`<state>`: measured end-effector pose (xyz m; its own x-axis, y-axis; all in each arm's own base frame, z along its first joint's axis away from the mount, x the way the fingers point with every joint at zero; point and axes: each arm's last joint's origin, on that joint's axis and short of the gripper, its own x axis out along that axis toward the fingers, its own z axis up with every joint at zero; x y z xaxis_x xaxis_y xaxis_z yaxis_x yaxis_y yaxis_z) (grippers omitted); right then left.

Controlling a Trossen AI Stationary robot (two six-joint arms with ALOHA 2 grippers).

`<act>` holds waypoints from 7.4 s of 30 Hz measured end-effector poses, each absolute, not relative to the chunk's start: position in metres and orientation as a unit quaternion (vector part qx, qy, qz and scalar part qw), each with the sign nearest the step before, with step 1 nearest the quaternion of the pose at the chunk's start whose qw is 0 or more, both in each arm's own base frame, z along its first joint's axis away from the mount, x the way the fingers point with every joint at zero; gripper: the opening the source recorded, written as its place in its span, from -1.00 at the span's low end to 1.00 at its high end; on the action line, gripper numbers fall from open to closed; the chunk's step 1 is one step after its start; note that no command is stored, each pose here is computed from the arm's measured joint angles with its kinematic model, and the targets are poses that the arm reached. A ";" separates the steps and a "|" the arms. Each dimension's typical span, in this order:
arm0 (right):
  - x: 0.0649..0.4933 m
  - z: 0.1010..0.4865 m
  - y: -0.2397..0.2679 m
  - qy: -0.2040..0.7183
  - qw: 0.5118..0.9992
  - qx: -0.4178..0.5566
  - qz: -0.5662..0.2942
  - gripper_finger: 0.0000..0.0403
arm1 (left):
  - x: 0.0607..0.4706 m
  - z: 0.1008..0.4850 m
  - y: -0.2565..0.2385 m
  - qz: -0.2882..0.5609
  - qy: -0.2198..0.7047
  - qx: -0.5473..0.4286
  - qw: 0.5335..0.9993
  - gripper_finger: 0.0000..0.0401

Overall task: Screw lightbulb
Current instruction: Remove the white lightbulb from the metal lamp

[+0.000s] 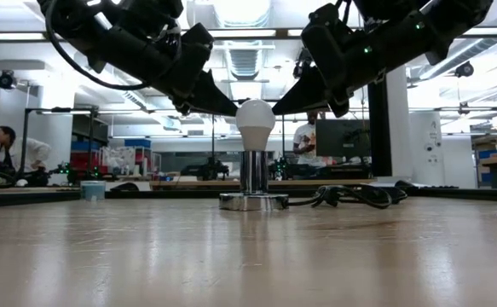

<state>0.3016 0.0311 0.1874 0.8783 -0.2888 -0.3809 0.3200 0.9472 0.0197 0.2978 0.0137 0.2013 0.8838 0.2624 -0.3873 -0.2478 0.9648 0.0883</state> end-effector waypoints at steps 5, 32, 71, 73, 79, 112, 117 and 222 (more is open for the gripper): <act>0.302 0.187 0.031 0.190 0.968 0.041 -0.156 -1.00 | 0.298 0.201 0.014 0.133 0.202 0.018 0.970 -1.00; 0.302 0.188 0.032 0.192 0.969 0.032 -0.153 -1.00 | 0.298 0.201 0.014 0.135 0.203 0.019 0.970 -1.00; 0.297 0.193 0.029 0.192 0.965 0.020 -0.176 -1.00 | 0.296 0.205 0.010 0.084 0.201 0.003 0.976 -1.00; 0.297 0.195 0.030 0.187 0.967 0.022 -0.173 -1.00 | 0.296 0.206 0.011 0.099 0.198 0.006 0.975 -1.00; 0.296 0.200 0.030 0.178 0.969 0.023 -0.170 -1.00 | 0.296 0.207 0.012 0.119 0.194 0.009 0.974 -1.00; 0.302 0.195 0.030 0.175 0.978 0.015 -0.116 -1.00 | 0.302 0.198 0.016 0.121 0.193 0.026 0.973 -1.00; 0.302 0.195 0.030 0.178 0.977 0.010 -0.115 -1.00 | 0.303 0.198 0.016 0.112 0.193 0.024 0.975 -1.00; 0.302 0.194 0.030 0.190 0.977 0.034 -0.095 -1.00 | 0.306 0.192 0.018 0.158 0.190 0.015 0.969 -0.89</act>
